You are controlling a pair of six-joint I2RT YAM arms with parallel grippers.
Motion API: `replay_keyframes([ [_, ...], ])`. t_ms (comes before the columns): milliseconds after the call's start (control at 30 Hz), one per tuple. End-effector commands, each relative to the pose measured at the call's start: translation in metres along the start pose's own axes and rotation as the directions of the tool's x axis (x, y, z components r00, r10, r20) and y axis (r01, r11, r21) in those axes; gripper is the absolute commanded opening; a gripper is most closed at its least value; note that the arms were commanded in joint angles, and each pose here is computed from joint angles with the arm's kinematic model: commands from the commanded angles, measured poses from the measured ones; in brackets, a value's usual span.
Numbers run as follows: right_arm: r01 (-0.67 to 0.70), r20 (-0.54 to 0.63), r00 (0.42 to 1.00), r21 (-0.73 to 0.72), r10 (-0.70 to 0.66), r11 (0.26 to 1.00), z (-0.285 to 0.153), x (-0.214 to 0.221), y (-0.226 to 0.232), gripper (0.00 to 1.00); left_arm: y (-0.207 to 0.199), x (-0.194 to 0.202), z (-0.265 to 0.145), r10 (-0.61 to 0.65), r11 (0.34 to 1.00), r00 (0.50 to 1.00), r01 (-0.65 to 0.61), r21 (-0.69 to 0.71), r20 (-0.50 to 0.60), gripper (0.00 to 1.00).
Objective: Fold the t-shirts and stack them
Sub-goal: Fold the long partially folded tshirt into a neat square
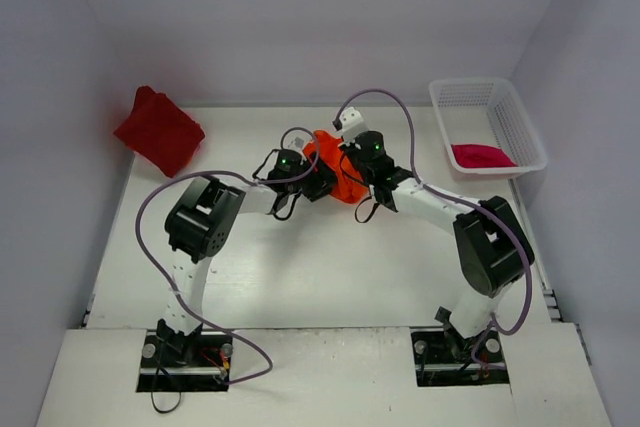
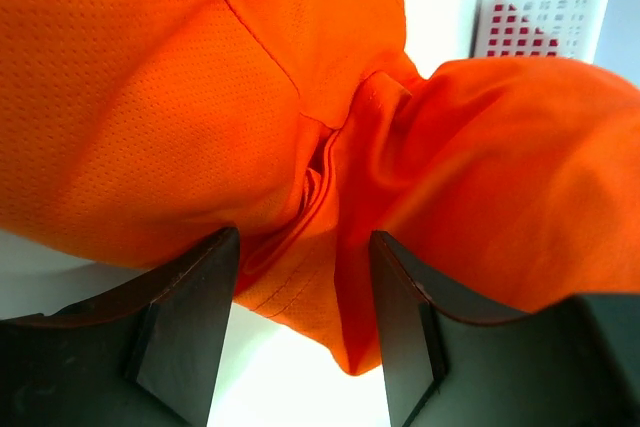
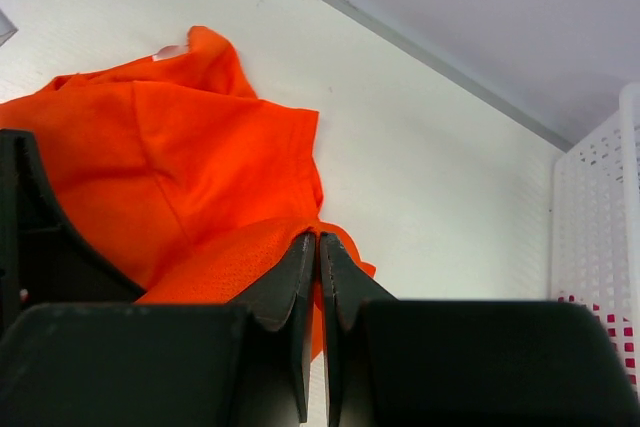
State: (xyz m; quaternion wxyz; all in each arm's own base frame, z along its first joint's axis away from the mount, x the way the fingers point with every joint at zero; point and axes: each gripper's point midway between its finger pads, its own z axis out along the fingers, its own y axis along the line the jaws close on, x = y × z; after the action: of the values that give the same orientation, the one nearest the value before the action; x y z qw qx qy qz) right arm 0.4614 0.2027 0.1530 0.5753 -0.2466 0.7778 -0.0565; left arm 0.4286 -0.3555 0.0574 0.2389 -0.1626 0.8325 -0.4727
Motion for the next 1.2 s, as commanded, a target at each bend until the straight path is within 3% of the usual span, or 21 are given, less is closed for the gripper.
replay_keyframes([
  [0,-0.045,0.118,0.992,0.064,0.037,0.997,-0.012,-0.041,-0.02,0.0,-0.027,-0.007,-0.02,0.05,0.998,0.998,-0.051,0.031,0.032,0.5],
  [467,-0.066,0.11,0.992,0.04,0.061,0.997,-0.002,-0.033,-0.012,0.0,-0.007,0.011,-0.04,0.011,1.0,0.999,-0.011,0.006,0.03,0.5],
  [1167,-0.112,0.08,0.99,-0.032,0.115,0.993,-0.056,-0.008,0.029,0.0,-0.008,0.061,-0.065,0.017,1.0,1.0,-0.017,-0.012,0.015,0.5],
])
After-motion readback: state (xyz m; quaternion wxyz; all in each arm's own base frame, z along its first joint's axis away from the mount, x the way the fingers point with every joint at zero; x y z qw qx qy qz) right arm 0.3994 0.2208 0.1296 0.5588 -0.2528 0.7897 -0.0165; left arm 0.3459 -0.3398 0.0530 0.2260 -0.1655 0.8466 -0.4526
